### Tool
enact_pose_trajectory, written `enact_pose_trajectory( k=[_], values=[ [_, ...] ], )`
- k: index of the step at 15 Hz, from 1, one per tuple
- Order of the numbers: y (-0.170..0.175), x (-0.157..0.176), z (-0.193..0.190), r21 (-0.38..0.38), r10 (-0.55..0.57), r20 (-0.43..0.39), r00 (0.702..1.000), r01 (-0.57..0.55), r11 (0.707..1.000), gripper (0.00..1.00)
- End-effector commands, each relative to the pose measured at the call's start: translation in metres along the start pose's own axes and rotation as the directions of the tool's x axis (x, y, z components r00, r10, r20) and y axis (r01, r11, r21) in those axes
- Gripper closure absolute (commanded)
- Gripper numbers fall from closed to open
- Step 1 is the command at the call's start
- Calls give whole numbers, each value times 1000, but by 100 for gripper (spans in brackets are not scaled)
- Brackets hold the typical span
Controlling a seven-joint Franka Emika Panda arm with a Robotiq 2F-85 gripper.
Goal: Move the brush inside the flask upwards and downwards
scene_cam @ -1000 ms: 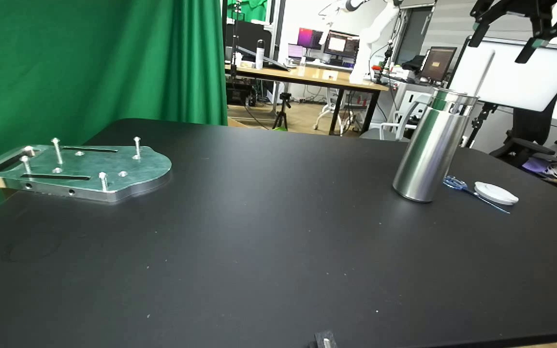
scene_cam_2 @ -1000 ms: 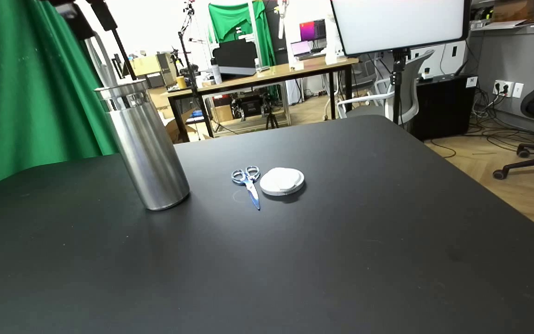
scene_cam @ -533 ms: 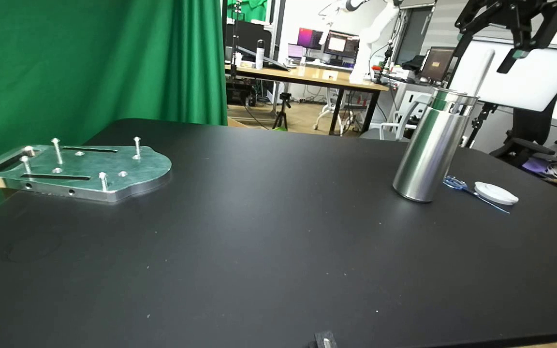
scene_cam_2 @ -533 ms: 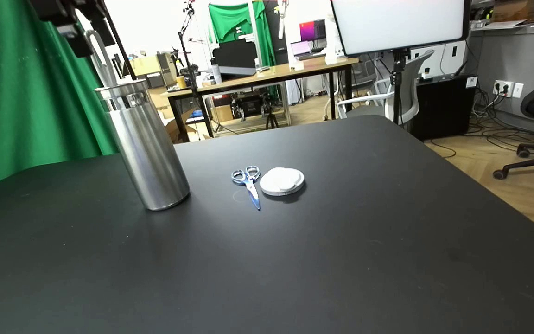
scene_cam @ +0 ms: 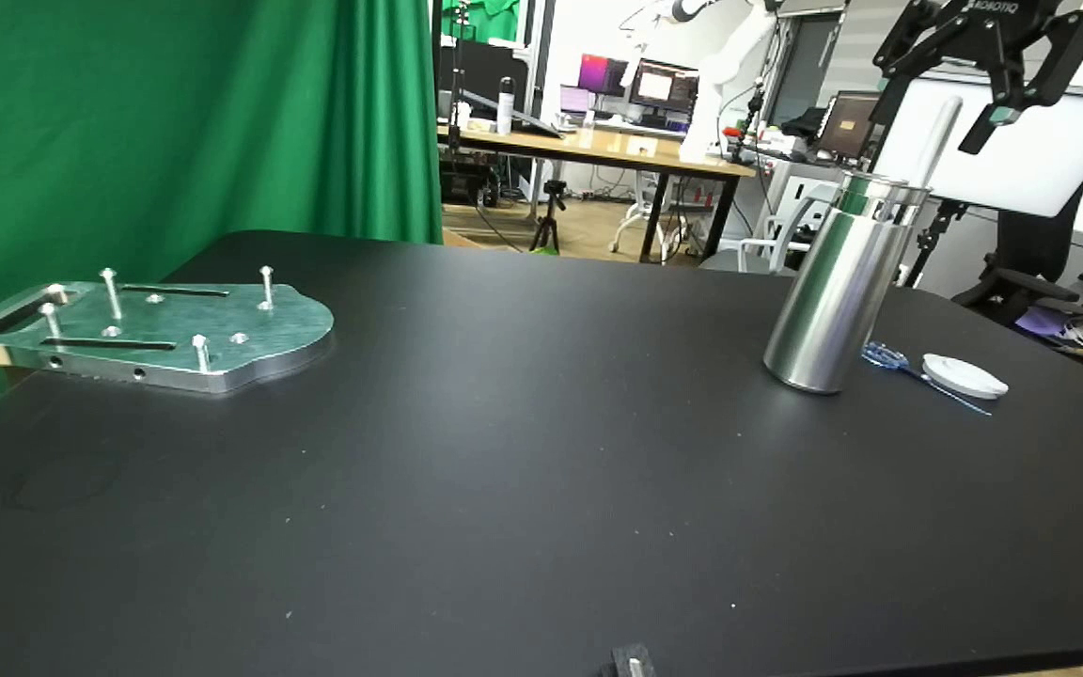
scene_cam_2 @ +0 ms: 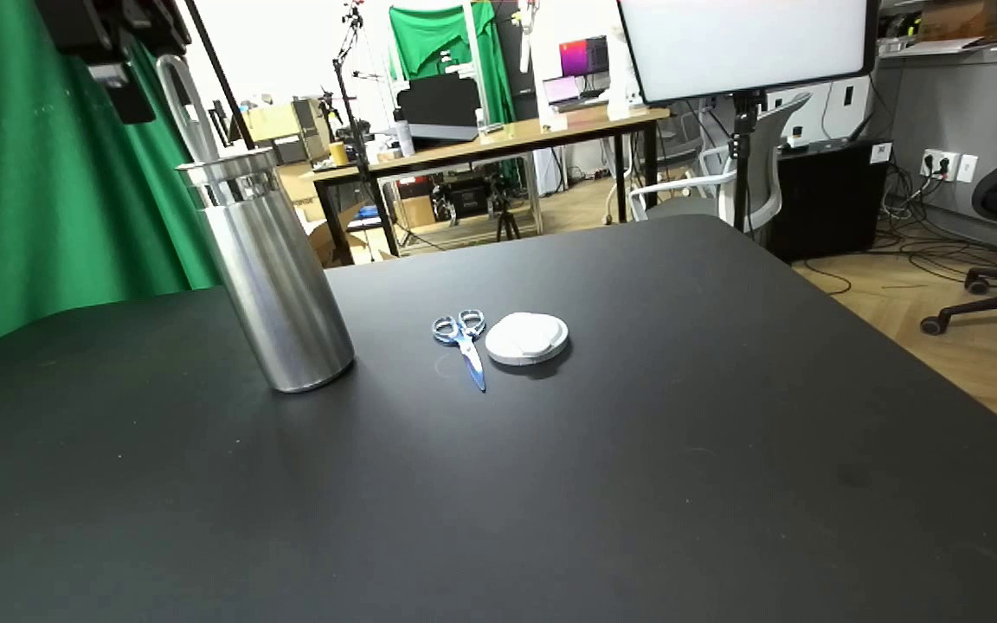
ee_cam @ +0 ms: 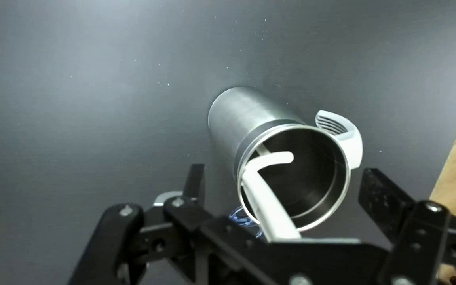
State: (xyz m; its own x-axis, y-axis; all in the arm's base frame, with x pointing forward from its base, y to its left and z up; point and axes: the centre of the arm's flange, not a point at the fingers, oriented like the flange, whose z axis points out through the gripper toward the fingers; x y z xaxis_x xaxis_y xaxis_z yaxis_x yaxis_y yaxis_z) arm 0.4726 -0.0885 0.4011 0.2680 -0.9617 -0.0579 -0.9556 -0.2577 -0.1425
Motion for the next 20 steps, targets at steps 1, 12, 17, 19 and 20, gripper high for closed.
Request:
enact_pose_trajectory(
  k=[1, 12, 17, 19, 20],
  values=[
    [0, 0, 0, 0, -1, 0, 1000, 1, 1000, 0],
    [-2, 10, 5, -50, 12, 14, 1000, -11, 999, 0],
    [-2, 23, 12, -75, 36, 21, 999, -34, 997, 0],
    [-3, 27, 14, -71, 44, 20, 999, -43, 997, 25],
    [-4, 28, 15, -72, 45, 16, 999, -43, 996, 26]
  ],
)
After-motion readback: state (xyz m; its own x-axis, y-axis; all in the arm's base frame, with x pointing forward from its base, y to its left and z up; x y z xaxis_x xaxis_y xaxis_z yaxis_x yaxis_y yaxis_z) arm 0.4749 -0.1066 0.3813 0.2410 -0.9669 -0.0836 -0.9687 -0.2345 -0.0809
